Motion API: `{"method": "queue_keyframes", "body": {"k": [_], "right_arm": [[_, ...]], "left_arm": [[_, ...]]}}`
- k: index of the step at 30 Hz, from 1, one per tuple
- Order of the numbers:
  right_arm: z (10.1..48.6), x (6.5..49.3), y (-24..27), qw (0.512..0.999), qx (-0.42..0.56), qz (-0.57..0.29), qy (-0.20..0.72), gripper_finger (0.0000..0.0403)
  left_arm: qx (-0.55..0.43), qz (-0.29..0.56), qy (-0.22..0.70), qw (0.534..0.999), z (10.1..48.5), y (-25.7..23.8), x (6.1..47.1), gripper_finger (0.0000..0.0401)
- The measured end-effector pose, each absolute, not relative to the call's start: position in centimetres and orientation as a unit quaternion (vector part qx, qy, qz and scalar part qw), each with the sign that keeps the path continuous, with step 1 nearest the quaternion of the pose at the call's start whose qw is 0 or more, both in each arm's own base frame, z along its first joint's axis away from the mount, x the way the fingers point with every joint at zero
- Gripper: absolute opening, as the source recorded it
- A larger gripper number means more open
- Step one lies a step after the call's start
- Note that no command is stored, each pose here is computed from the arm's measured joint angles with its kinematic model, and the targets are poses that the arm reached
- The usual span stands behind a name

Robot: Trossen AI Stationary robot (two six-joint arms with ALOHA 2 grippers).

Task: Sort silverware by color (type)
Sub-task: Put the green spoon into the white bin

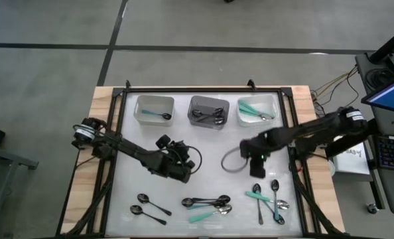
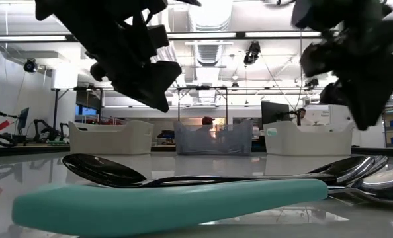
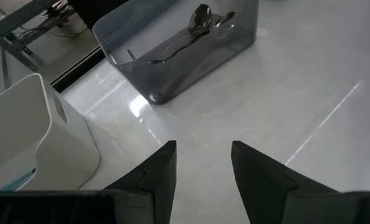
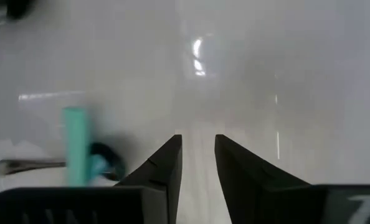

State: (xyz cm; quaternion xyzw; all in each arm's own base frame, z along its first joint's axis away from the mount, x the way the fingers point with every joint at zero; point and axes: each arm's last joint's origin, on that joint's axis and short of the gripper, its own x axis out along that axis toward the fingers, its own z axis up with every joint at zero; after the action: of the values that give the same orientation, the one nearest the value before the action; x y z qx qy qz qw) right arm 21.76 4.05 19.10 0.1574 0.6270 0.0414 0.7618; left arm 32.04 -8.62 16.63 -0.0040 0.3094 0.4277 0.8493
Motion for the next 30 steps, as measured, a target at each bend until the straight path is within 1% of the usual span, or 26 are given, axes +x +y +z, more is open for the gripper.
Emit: {"method": "queue_keyframes", "body": {"k": [6, 12, 18, 26, 30], "right_arm": [[18.9, 21.8, 8.6, 0.776, 0.130, 0.104, 0.609, 0.0080], [18.2, 21.0, 11.3, 0.756, 0.142, 0.098, 0.631, 0.0084], [17.5, 19.9, 13.6, 0.732, 0.143, 0.112, 0.657, 0.0099], [16.7, 19.7, 16.1, 0.736, 0.145, 0.139, 0.646, 0.0112], [15.9, 19.9, 16.4, 0.735, 0.138, 0.119, 0.653, 0.0109]], "left_arm": [[-0.009, 0.426, 0.305, 0.851, 16.7, -8.7, 32.1, 0.0136], [-0.011, 0.423, 0.309, 0.852, 16.6, -8.7, 32.1, 0.0136], [-0.012, 0.417, 0.316, 0.852, 16.6, -8.8, 32.1, 0.0136], [-0.002, 0.413, 0.320, 0.853, 16.6, -8.8, 32.1, 0.0136], [0.005, 0.411, 0.323, 0.852, 16.6, -8.8, 32.1, 0.0136]]}}
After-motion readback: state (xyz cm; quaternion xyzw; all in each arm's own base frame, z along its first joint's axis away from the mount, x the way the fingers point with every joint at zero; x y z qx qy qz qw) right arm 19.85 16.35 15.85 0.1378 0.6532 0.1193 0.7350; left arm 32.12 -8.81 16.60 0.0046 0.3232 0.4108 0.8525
